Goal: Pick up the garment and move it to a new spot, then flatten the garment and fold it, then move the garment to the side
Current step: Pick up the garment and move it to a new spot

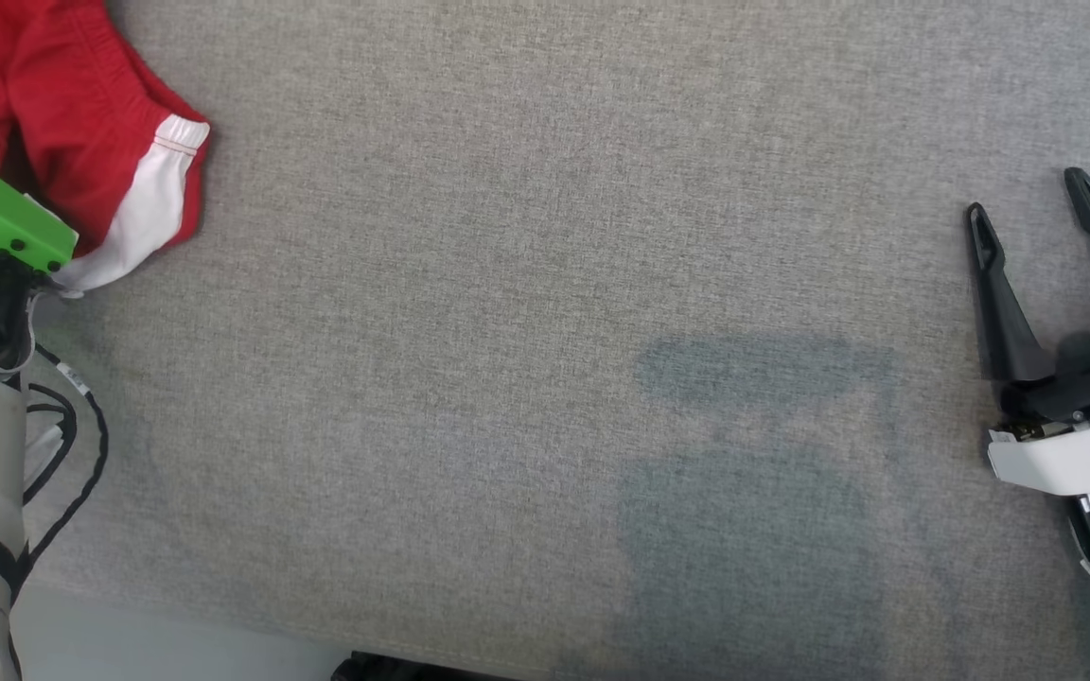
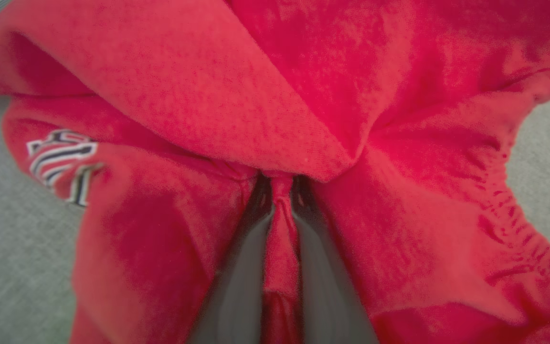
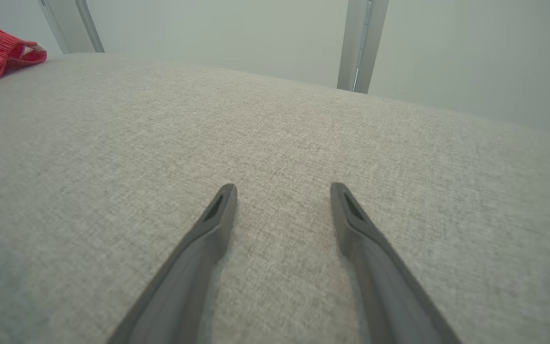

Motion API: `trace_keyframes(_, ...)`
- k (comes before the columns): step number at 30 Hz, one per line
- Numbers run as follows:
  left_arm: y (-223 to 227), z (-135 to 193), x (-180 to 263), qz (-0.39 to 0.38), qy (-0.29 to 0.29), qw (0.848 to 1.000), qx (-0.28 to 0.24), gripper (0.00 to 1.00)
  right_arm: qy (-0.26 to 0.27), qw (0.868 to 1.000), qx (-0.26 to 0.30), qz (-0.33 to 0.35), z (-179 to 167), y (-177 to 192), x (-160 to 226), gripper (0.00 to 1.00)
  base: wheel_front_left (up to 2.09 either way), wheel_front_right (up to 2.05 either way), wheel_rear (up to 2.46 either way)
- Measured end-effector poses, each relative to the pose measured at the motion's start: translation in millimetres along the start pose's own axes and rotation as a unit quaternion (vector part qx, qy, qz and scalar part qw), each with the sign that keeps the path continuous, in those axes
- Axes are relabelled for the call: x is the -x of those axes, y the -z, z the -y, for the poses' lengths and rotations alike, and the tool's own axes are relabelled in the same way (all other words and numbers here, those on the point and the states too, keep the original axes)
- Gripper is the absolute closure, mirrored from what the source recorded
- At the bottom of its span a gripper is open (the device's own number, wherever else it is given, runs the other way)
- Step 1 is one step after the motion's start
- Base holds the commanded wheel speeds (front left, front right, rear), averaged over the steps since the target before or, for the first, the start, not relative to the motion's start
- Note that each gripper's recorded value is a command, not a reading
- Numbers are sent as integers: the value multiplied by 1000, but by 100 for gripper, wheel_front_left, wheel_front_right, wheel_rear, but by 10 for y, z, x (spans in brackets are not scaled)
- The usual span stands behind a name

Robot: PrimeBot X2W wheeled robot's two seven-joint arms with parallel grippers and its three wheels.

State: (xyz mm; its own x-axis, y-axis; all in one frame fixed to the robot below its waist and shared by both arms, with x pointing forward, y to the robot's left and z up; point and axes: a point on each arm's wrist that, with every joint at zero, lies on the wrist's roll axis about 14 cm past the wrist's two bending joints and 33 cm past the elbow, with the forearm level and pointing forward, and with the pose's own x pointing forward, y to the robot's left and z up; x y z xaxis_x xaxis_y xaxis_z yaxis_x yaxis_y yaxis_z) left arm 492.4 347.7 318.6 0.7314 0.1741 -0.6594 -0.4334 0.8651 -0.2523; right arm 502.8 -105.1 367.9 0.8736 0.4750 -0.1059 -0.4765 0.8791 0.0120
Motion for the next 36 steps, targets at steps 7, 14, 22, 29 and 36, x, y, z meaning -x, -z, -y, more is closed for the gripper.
trace_keyframes(7, -74, 453, 193, 5, 77, 997, -9, 100, 2, 1000, -22, -7, -146, -59, 74, 0, 0, 0, 0)
trace_keyframes(14, -387, 964, 662, 82, 168, 981, -50, 100, -7, 998, -59, -11, -511, -202, 231, 0, 0, 0, 0)
trace_keyframes(22, -349, 2218, 1656, 112, 371, 919, -70, 100, 25, 997, -75, 23, -608, -589, 499, 0, 0, 0, 0)
trace_keyframes(29, 217, 3116, 2273, 56, 492, 865, -80, 100, 81, 993, -76, 40, -396, -742, 780, 0, 0, 0, 0)
trace_keyframes(36, 890, 3741, 2588, -24, 563, 822, -81, 100, 142, 986, -71, 47, -122, -799, 1074, 0, 0, 0, 0)
